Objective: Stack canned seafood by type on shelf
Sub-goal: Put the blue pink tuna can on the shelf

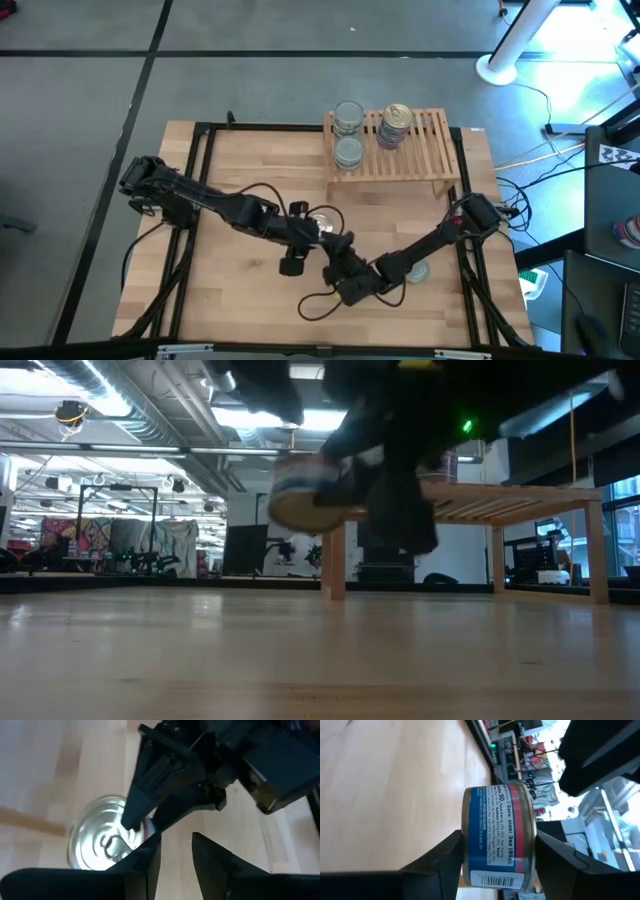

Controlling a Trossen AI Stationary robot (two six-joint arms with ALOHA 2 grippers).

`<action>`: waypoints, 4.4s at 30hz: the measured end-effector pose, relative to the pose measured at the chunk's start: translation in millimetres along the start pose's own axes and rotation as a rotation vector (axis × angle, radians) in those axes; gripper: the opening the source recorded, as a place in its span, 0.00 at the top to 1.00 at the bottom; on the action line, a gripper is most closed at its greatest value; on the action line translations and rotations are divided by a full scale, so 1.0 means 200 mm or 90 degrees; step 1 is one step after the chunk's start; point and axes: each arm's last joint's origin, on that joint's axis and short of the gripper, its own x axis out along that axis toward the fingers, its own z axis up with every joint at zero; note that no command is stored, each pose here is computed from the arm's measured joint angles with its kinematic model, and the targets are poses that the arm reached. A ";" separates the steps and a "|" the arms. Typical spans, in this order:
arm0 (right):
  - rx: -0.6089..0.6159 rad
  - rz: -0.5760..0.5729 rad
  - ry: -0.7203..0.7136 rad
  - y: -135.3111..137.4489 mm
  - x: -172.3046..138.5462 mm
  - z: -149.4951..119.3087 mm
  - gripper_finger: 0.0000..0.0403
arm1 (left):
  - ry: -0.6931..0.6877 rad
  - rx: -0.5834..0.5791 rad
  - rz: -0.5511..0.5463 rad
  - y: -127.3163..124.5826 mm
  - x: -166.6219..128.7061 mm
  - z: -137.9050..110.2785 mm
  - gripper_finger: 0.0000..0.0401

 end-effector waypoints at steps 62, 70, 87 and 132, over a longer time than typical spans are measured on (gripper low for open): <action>-0.035 -0.019 0.347 -0.76 -0.27 -0.64 0.48 | -0.355 0.307 0.196 0.34 0.22 0.50 0.78; -0.108 -0.015 0.348 -0.77 -0.26 -0.65 0.48 | -0.319 0.305 0.234 0.50 0.30 0.47 0.78; -0.190 -0.082 0.333 -0.68 -0.24 -0.75 0.48 | -0.388 0.391 0.135 0.73 0.36 0.47 0.78; -0.111 -0.061 0.340 -0.64 -0.19 -0.73 0.36 | -0.386 0.405 0.160 0.77 0.56 0.42 0.78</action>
